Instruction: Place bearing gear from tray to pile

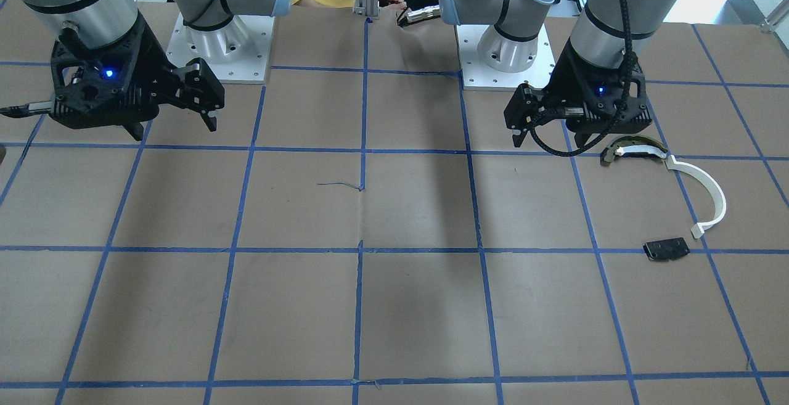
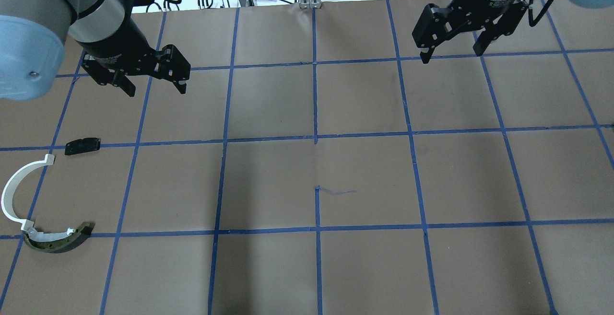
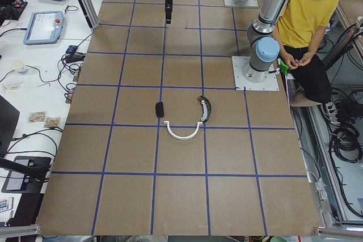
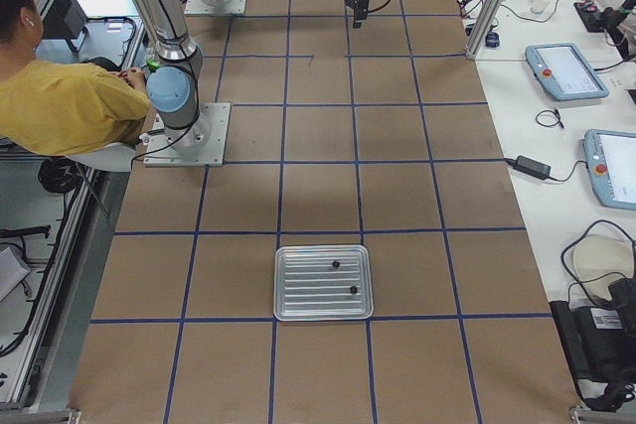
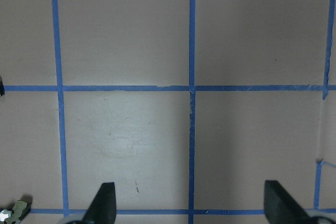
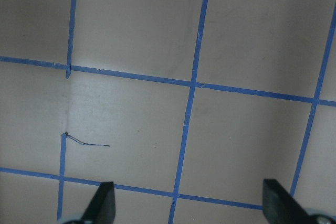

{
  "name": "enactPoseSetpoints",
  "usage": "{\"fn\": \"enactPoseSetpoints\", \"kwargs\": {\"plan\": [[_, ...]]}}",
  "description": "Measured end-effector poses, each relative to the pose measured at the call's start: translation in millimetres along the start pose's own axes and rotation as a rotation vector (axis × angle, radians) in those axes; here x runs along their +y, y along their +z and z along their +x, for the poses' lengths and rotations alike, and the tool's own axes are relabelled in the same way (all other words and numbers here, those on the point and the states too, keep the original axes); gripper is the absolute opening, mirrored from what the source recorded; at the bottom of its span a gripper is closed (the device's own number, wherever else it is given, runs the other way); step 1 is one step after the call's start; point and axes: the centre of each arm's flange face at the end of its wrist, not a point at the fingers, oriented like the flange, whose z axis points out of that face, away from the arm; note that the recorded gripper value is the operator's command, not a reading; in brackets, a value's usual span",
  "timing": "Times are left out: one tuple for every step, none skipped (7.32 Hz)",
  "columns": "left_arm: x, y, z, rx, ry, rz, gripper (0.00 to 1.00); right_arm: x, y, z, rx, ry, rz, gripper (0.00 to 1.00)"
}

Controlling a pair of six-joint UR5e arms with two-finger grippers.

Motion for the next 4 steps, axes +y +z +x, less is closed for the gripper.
{"fn": "enactPoseSetpoints", "kwargs": {"plan": [[1.3, -2.0, -0.5, 0.0, -0.001, 0.003, 1.0, 1.2, -0.5, 0.6, 0.003, 0.004, -0.001, 1.0], [2.0, -2.8, -0.8, -0.001, -0.001, 0.005, 1.0, 2.5, -2.2, 2.2, 0.011, 0.001, 0.003, 1.0], [2.4, -1.8, -1.0, -0.001, -0.001, 0.002, 1.0, 1.4, -4.4, 10.9, 0.016, -0.003, 0.012, 1.0], [3.0, -0.3, -1.2, -0.001, -0.001, -0.001, 1.0, -0.4, -7.5, 37.2, 0.018, -0.003, 0.021, 1.0]]}}
